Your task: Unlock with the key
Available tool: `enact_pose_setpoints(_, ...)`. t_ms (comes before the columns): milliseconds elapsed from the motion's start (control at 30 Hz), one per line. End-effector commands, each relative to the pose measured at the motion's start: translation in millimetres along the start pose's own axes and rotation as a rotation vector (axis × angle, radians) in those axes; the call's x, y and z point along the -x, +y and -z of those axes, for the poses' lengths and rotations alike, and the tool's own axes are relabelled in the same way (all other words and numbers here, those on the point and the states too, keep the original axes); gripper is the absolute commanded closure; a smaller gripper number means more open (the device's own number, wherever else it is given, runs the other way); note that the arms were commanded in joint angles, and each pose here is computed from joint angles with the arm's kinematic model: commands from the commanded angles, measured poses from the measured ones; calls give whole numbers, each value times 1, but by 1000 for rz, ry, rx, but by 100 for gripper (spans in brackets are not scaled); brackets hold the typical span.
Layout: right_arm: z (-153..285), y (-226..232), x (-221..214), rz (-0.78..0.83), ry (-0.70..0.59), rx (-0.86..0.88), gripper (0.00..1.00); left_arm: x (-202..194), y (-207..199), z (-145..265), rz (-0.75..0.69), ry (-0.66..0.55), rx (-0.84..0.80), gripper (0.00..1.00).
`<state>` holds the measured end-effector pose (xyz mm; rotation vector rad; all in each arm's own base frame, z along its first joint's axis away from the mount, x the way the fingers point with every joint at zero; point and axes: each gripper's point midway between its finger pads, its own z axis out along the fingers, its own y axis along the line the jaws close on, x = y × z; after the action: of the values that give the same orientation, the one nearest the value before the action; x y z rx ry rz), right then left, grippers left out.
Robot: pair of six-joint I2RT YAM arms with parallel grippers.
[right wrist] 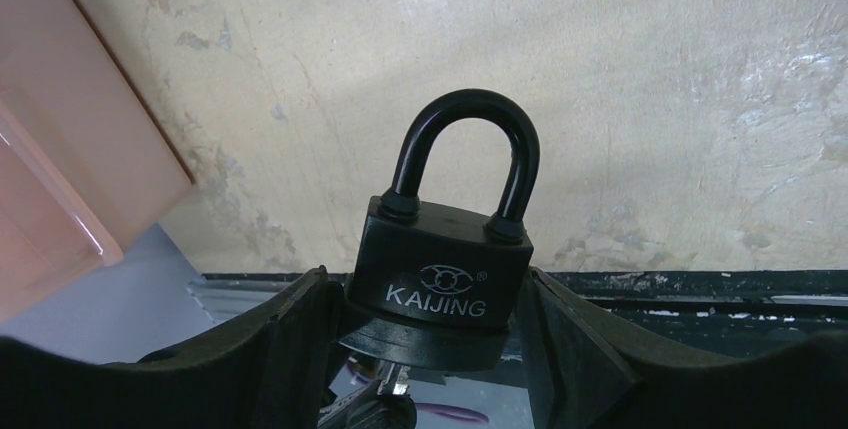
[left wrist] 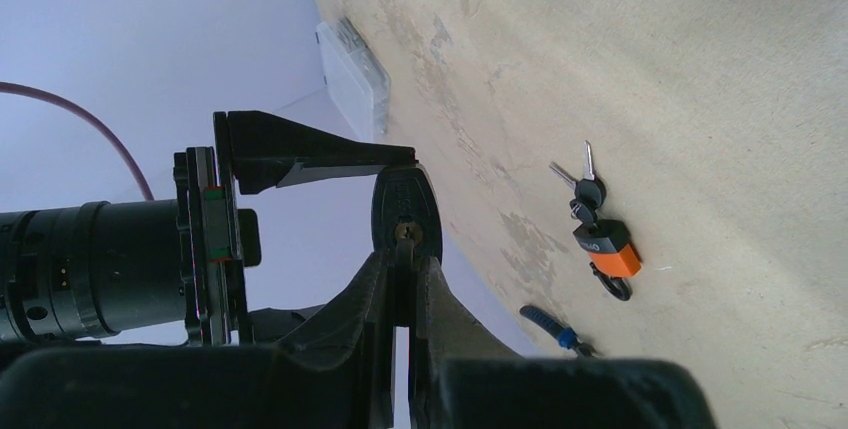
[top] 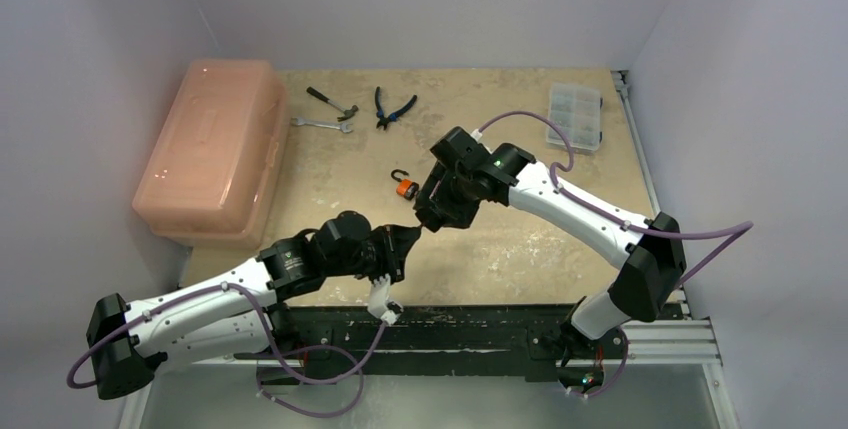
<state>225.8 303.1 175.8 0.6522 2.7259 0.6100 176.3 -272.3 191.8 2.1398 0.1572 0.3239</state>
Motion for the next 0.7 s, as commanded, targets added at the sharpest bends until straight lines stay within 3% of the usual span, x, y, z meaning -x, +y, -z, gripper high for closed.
enact_pose_setpoints(0, 27, 35, -10, -13, 25, 137, 100, -2, 18, 1, 45, -9, 45, 100)
enact_pose_setpoints(333, 29, 39, -13, -7, 28, 149, 100, -2, 21, -1, 84, -15, 74, 100)
enact_pose_setpoints(667, 29, 41, -14, 10, 22, 158, 100, -12, 8, 1, 3, 48, -12, 100)
